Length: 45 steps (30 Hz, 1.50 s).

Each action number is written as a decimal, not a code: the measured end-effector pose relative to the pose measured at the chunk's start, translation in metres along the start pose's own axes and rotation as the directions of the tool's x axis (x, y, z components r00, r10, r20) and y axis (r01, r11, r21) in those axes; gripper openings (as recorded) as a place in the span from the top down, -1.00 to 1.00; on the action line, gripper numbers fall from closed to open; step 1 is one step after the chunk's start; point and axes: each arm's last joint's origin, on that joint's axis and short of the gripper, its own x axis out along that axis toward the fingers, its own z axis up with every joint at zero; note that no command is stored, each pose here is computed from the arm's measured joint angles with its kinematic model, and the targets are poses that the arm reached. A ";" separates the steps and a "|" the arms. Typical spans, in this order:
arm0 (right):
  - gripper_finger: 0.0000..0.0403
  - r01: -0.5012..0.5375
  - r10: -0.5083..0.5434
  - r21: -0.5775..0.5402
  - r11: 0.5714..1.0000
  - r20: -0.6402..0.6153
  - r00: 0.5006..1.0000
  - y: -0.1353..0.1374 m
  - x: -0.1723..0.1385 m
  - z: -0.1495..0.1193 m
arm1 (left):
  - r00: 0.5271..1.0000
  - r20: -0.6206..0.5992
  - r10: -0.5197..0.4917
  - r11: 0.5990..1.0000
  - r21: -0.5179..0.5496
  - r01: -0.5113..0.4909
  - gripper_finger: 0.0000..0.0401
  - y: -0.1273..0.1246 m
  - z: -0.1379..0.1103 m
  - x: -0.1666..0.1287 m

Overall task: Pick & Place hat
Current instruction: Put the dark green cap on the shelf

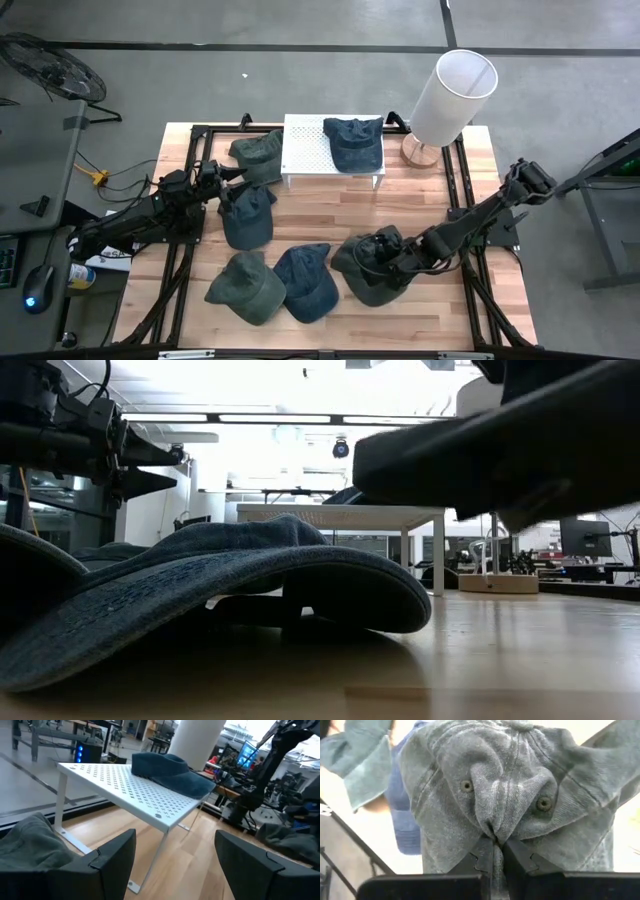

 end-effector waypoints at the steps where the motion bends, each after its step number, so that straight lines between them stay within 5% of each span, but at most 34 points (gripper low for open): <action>1: 0.93 -0.003 0.003 -0.003 1.000 0.000 1.000 0.003 -0.004 0.001 | 1.000 0.000 -0.001 1.000 0.000 0.001 -0.33 0.000 0.000 0.000; 10: 0.93 -0.049 0.053 -0.036 0.998 0.092 0.994 0.021 -0.026 0.011 | 1.000 0.001 0.000 1.000 0.000 0.000 -0.33 0.000 0.000 0.000; 31: 0.93 -0.082 0.082 -0.007 0.997 0.208 0.975 0.027 -0.021 0.016 | 1.000 -0.007 -0.024 0.994 -0.107 0.023 -0.33 -0.001 0.000 0.000; 45: 0.93 -0.084 0.105 -0.105 0.991 0.213 0.971 0.036 -0.001 0.037 | 0.983 -0.025 -0.181 0.972 -0.160 0.175 -0.33 -0.017 0.033 -0.001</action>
